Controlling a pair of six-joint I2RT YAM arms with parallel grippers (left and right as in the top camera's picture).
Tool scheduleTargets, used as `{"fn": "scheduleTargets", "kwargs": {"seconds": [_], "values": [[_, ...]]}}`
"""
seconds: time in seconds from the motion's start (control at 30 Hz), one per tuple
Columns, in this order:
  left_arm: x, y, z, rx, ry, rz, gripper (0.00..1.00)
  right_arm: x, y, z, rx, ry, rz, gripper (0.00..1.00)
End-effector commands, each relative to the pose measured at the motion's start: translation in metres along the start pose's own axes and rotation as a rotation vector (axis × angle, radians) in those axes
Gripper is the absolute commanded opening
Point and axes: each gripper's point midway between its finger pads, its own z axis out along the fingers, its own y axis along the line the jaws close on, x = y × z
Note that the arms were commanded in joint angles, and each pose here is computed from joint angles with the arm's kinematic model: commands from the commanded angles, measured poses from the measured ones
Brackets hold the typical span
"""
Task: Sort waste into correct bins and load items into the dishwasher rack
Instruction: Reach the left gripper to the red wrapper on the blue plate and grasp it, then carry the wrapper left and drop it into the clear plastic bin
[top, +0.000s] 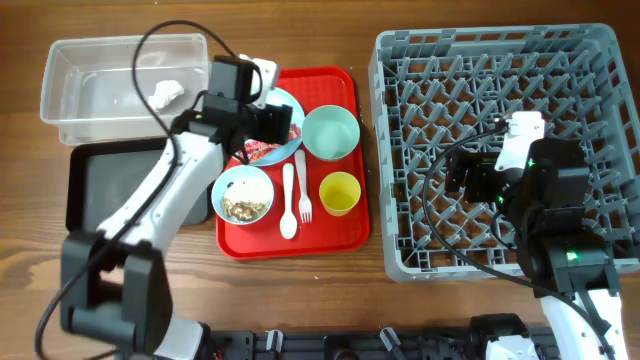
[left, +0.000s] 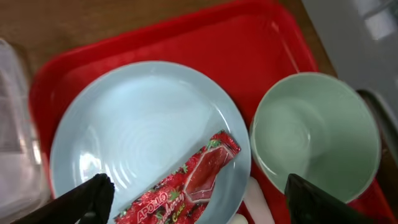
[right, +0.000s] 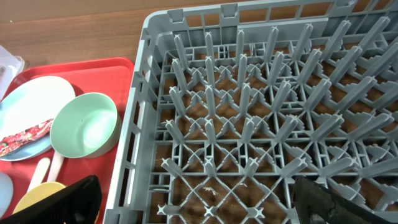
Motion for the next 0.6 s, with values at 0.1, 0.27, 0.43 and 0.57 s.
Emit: {"fn": "scheduleTargets", "kwargs": {"seconds": [0.1,0.27,0.43,0.57], "values": [[0.058,0.006,0.063,-0.006,0.208,0.073,0.91,-0.009,-0.002,-0.004,0.012,-0.023,-0.020,1.00],[0.073,0.010,0.076,-0.010,0.254,0.091,0.77,-0.009,-0.002,-0.004,0.012,-0.023,-0.020,1.00],[0.075,0.016,0.079,-0.048,0.263,0.095,0.13,-0.009,-0.002,-0.004,0.012,-0.021,-0.020,1.00],[0.039,0.032,0.060,-0.109,0.166,0.069,0.04,-0.008,-0.002,-0.004,0.012,-0.020,-0.020,1.00]]}}
